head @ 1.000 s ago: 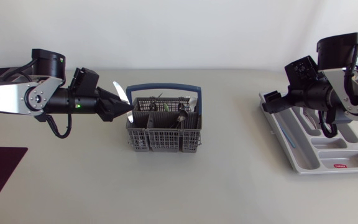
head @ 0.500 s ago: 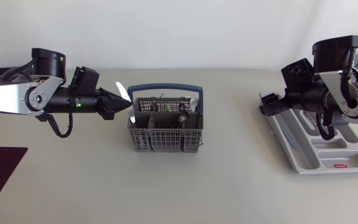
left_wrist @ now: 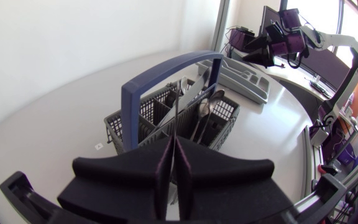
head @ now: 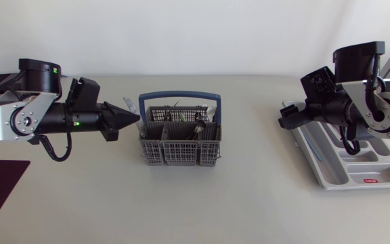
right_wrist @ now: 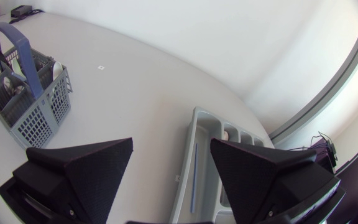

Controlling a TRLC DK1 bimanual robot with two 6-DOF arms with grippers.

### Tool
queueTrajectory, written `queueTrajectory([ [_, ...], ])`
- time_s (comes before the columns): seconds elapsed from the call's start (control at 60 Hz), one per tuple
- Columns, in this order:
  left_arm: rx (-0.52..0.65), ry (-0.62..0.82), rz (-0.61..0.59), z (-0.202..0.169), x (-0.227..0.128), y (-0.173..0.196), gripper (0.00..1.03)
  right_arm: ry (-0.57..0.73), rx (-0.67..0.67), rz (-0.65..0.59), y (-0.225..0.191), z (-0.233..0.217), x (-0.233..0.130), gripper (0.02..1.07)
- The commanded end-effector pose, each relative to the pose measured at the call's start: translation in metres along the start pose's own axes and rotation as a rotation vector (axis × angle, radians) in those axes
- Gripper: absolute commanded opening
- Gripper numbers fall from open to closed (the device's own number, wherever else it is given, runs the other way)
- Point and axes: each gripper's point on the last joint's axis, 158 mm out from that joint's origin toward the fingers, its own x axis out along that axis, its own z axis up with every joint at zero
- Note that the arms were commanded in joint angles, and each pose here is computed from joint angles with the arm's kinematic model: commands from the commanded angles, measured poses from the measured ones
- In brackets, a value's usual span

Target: Sort the cutlery from the basket into the organizer compartments.

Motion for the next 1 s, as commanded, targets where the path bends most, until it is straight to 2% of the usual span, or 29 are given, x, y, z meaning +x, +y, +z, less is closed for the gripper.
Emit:
queueTrajectory([
  [0.0, 0.042, -0.044, -0.018, 0.014, -0.006, -0.015, 0.04, 0.001, 0.012, 0.003, 0.007, -0.004, -0.004, 0.92],
  [0.15, 0.063, -0.105, -0.008, 0.044, -0.02, -0.024, 0.04, -0.033, -0.007, 0.027, 0.018, 0.008, -0.018, 0.92],
  [0.367, 0.04, -0.185, -0.014, 0.094, -0.046, -0.041, 0.04, -0.132, -0.062, 0.118, 0.054, 0.038, -0.056, 0.92],
  [0.5, 0.011, -0.247, -0.021, 0.133, -0.071, -0.056, 0.04, -0.215, -0.1, 0.267, 0.096, 0.067, -0.097, 0.92],
  [0.65, 0.004, -0.286, -0.043, 0.156, -0.09, -0.074, 0.04, -0.278, -0.113, 0.413, 0.126, 0.085, -0.129, 0.92],
  [0.683, -0.001, -0.288, -0.062, 0.16, -0.095, -0.082, 0.04, -0.296, -0.109, 0.483, 0.137, 0.091, -0.141, 0.92],
  [0.867, -0.053, -0.263, -0.17, 0.161, -0.09, -0.104, 0.04, -0.313, -0.117, 0.663, 0.163, 0.09, -0.162, 0.92],
  [0.983, -0.101, -0.216, -0.265, 0.154, -0.074, -0.116, 0.04, -0.307, -0.125, 0.768, 0.179, 0.081, -0.171, 0.92],
])
